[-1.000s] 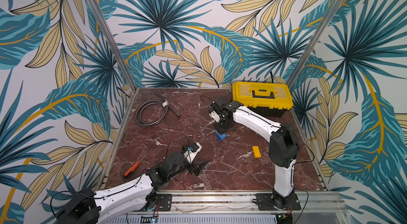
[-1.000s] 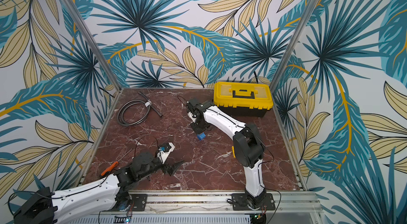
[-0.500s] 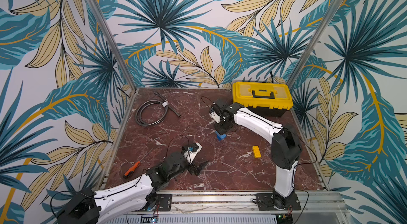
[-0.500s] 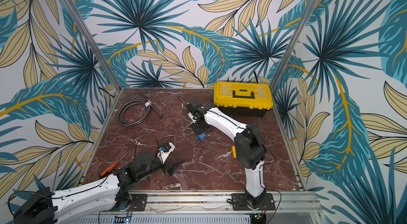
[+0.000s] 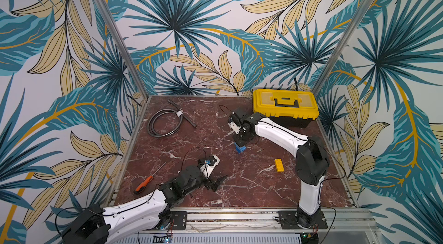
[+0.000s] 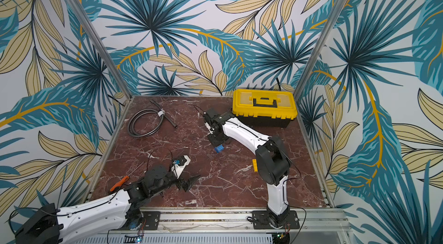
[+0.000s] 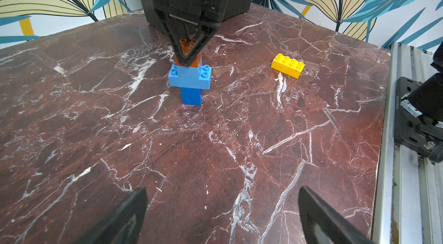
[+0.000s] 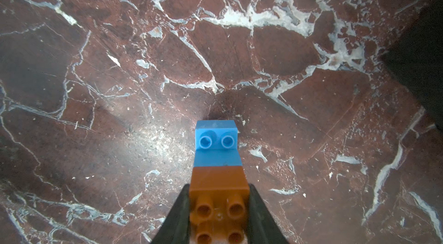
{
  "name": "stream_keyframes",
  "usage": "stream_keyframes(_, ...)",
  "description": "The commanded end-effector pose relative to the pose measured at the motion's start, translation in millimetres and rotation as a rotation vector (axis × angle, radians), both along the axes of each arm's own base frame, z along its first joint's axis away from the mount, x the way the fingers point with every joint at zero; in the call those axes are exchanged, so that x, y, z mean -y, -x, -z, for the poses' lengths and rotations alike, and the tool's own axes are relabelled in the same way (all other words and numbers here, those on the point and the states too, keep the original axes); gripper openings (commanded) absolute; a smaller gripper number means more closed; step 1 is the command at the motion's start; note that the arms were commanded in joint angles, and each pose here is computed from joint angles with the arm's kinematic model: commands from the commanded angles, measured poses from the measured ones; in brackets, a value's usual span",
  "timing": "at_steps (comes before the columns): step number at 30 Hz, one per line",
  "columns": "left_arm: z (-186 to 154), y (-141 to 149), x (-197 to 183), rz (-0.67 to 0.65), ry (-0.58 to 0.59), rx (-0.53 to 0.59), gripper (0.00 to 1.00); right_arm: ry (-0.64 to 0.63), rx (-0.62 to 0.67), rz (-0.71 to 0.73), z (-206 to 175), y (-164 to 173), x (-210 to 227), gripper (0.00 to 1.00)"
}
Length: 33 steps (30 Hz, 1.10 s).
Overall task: Assemble the letter f with lego
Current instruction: Assemble the lego brick with the lego brick.
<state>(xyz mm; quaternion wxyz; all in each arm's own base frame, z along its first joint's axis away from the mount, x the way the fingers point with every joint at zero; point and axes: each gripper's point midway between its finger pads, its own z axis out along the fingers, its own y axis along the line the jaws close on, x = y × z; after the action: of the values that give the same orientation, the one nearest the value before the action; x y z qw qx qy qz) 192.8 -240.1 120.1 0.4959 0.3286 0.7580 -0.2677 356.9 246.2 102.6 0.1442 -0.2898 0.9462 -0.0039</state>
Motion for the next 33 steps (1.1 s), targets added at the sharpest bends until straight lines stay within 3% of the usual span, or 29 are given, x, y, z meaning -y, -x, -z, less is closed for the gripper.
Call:
stream_keyframes(1,-2.8,0.6,2.7,0.007,0.013,0.000,0.99,0.042,-0.012,0.028,5.9,2.6,9.6,0.37)
stream_keyframes(13,-4.4,0.7,7.1,0.023,0.012,-0.006,1.00,-0.020,0.044,0.027,-24.6,-3.2,2.6,0.50)
stream_keyframes(22,-5.9,2.7,9.0,0.041,0.015,-0.002,0.99,-0.017,0.092,0.071,-53.2,7.6,20.2,0.54)
stream_keyframes(28,-4.7,7.7,12.6,0.078,0.014,-0.007,0.99,0.038,0.103,0.199,-51.0,27.3,58.6,0.55)
stream_keyframes(33,-5.6,18.8,21.4,0.164,0.018,-0.013,1.00,0.079,0.099,0.389,-33.6,55.2,112.4,0.57)
